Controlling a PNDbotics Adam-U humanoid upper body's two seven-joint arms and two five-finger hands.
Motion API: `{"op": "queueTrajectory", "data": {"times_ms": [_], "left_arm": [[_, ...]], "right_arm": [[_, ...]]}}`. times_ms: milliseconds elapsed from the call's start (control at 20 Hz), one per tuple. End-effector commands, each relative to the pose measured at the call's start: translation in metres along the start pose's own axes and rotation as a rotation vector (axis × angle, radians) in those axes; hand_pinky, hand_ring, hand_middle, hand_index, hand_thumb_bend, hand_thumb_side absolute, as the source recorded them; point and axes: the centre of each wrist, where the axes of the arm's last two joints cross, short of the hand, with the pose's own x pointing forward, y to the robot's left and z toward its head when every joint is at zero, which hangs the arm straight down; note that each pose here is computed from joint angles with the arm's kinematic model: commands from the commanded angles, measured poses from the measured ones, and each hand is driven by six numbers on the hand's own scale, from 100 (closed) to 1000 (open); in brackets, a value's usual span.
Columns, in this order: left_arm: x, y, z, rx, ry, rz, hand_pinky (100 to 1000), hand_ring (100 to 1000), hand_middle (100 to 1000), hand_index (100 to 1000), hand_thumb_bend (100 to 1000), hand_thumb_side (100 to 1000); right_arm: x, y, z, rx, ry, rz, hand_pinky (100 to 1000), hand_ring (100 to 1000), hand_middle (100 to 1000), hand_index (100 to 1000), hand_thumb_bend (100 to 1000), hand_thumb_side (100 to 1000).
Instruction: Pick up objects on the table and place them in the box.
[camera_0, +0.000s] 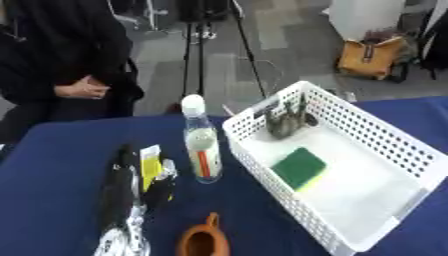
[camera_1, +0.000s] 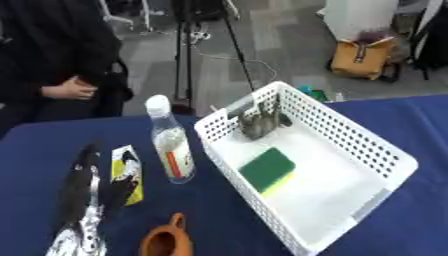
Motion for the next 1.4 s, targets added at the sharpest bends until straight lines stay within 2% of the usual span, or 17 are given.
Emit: {"op": "queueTrajectory", "data": {"times_ms": [50, 200, 300, 650, 750, 800, 850, 900, 950, 1000, 1400], "left_arm": [[0.004, 0.003, -0.004, 0.043, 0.009, -0.032, 664, 899, 918, 1000, 211, 920], [0.004, 0.002, -0.005, 0.049, 0.018, -0.065, 561, 838, 924, 1000, 157, 987], [0.004, 0.000, -0.006, 0.044, 0.019, -0.088, 538, 832, 933, 1000, 136, 1000], [0.006, -0.003, -0.011, -0.006, 0.045, -0.082, 600, 873, 936, 1000, 133, 1000], [0.008, -0.002, -0.011, -0.020, 0.041, -0.061, 608, 883, 936, 1000, 165, 1000], [0.008, -0.002, -0.012, -0.031, 0.040, -0.049, 622, 897, 940, 1000, 213, 1000], [0.008, -0.002, -0.012, -0.041, 0.040, -0.038, 622, 897, 940, 1000, 213, 1000], [0.009, -0.002, -0.013, -0.052, 0.038, -0.027, 644, 917, 943, 1000, 339, 1000], [0.009, -0.001, -0.014, -0.063, 0.037, -0.015, 644, 917, 943, 1000, 339, 1000], [0.009, -0.001, -0.015, -0.069, 0.037, -0.007, 649, 923, 944, 1000, 383, 1000], [0.008, -0.003, -0.022, -0.094, 0.063, 0.004, 660, 936, 952, 1000, 387, 1000]], "right_arm": [[0.003, -0.001, -0.005, -0.011, -0.016, -0.015, 620, 524, 502, 608, 100, 760], [0.003, 0.000, -0.005, -0.010, -0.015, -0.017, 620, 523, 501, 605, 100, 758], [0.003, 0.000, -0.005, -0.010, -0.015, -0.018, 620, 523, 501, 604, 100, 758], [0.004, 0.000, -0.005, -0.011, -0.014, -0.023, 619, 518, 499, 599, 100, 760], [0.004, 0.000, -0.005, -0.010, -0.014, -0.025, 619, 516, 498, 598, 100, 759], [0.004, 0.000, -0.005, -0.010, -0.014, -0.026, 619, 515, 498, 598, 100, 760], [0.004, 0.000, -0.005, -0.011, -0.014, -0.028, 619, 515, 498, 598, 100, 760], [0.004, 0.000, -0.005, -0.011, -0.014, -0.028, 619, 514, 497, 598, 100, 760], [0.004, 0.000, -0.005, -0.011, -0.013, -0.029, 619, 514, 497, 598, 100, 760], [0.004, 0.000, -0.005, -0.011, -0.013, -0.030, 619, 513, 497, 597, 100, 762], [0.004, 0.001, -0.005, -0.009, -0.011, -0.038, 619, 511, 495, 595, 100, 764]]}}
